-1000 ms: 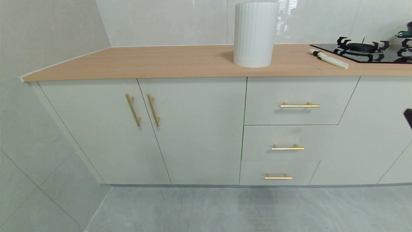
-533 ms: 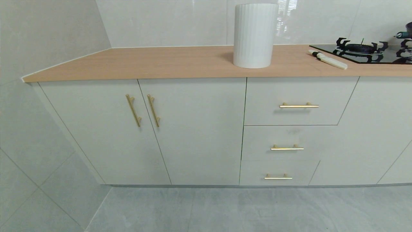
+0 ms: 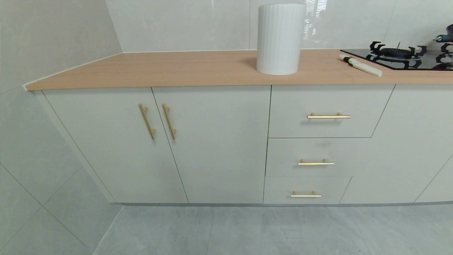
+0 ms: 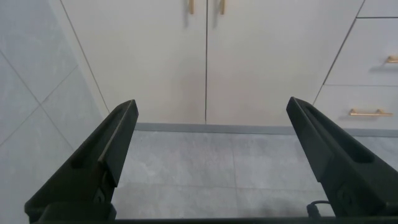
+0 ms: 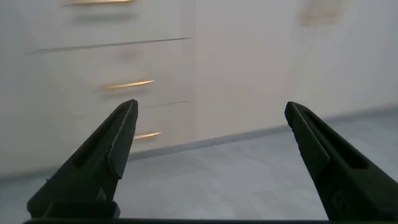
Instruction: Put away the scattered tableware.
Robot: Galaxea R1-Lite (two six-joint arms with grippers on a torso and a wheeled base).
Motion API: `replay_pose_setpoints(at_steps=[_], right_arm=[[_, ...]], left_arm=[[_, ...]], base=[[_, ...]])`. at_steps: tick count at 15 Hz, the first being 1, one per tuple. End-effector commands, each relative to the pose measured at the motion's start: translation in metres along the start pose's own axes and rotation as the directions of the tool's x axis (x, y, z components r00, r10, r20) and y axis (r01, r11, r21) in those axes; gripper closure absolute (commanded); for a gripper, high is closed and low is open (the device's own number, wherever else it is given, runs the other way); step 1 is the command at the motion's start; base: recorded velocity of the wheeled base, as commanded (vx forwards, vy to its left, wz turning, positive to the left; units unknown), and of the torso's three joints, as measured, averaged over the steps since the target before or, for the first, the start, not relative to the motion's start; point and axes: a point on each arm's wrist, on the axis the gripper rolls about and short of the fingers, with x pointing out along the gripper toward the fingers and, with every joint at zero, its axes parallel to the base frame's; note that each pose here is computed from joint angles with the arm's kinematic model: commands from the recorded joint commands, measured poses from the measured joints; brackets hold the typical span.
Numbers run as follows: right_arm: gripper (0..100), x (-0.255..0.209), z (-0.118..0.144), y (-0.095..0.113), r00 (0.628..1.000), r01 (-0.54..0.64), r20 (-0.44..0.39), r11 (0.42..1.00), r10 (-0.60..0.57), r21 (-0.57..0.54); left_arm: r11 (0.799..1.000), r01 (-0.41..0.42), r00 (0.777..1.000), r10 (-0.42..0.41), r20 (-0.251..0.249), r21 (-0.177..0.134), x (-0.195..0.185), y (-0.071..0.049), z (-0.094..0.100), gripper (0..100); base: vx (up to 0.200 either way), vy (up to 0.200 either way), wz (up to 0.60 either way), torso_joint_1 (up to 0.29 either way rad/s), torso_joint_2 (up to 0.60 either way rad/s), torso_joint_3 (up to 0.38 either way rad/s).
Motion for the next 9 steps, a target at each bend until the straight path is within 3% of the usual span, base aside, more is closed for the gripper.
replay_pose_setpoints(at_steps=[1, 2, 5, 7, 9], right_arm=[[0, 0.0, -0.0039, 0.0016, 0.997, -0.07, -0.013, 0.997, 0.07, 0.018], [0, -0.0002, -0.0098, 0.0023, 0.992, -0.101, -0.073, 0.995, 0.102, 0.015], [0, -0.0002, -0.0078, 0.0025, 0.992, -0.116, -0.051, 0.992, 0.113, -0.052], [0, -0.0002, -0.0078, 0.0023, 0.993, -0.101, -0.052, 0.995, 0.102, 0.026], [0, -0.0001, -0.0078, 0.0023, 0.994, -0.1, -0.052, 0.995, 0.101, 0.026]], left_arm=[[1.0, -0.001, 1.0, 0.001, 0.0, -0.001, 0.0001, 0.0, 0.0003, 0], [1.0, -0.001, 1.0, 0.001, 0.0, -0.001, 0.0001, 0.0, -0.0001, 0], [1.0, -0.001, 1.0, 0.001, 0.0, -0.001, 0.0001, 0.0, -0.0001, 0], [1.0, -0.001, 1.0, 0.001, 0.002, -0.001, -0.0001, 0.0, 0.0003, 0], [1.0, -0.001, 1.0, 0.001, 0.0, -0.001, -0.0001, 0.0, 0.0001, 0]], base=[[0.0, 0.0, 0.0, 0.0, 0.0, 0.0], [0.0, 0.0, 0.0, 0.0, 0.0, 0.0], [0.0, 0.0, 0.0, 0.0, 0.0, 0.0], [0.0, 0.0, 0.0, 0.0, 0.0, 0.0], [0.0, 0.0, 0.0, 0.0, 0.0, 0.0]])
